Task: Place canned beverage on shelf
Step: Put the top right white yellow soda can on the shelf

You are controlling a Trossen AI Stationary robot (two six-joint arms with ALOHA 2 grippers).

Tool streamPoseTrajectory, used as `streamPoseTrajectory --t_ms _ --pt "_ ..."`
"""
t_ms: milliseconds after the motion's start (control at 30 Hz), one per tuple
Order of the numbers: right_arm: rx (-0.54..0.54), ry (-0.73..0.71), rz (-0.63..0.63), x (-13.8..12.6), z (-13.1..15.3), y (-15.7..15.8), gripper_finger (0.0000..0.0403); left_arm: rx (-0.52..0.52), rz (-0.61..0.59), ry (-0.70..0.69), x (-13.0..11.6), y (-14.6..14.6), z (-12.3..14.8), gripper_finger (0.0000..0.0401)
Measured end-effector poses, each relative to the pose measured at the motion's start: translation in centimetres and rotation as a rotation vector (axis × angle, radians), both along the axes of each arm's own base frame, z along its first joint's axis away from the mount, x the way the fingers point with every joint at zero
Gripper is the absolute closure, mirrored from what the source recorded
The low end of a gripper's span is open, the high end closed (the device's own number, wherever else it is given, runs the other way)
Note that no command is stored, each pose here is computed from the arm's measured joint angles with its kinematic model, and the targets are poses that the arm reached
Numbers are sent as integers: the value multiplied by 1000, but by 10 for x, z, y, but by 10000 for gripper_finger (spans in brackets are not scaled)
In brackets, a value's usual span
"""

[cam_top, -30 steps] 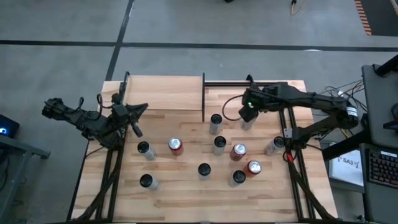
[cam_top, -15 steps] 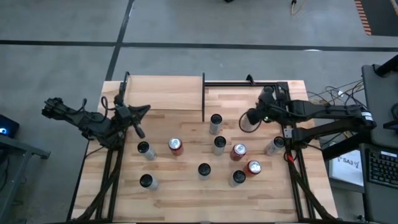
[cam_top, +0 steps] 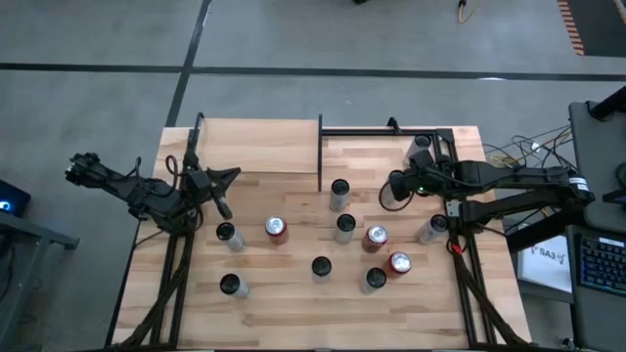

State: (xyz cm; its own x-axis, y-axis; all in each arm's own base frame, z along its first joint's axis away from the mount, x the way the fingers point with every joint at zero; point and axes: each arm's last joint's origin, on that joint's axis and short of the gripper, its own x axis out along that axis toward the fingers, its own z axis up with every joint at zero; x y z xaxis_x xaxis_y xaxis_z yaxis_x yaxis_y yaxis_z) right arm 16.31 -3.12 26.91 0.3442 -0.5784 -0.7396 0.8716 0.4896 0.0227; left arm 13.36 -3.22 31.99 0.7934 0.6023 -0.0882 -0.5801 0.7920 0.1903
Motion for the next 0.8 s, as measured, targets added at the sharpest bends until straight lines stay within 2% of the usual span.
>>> streamPoseTrajectory --t_ms 333,800 --pt "29 -4 -39 5 -5 0 394 3 0 8 2 -1 -1 401" --pt "157 -63 -84 7 -7 2 394 3 0 8 2 -1 -1 401"
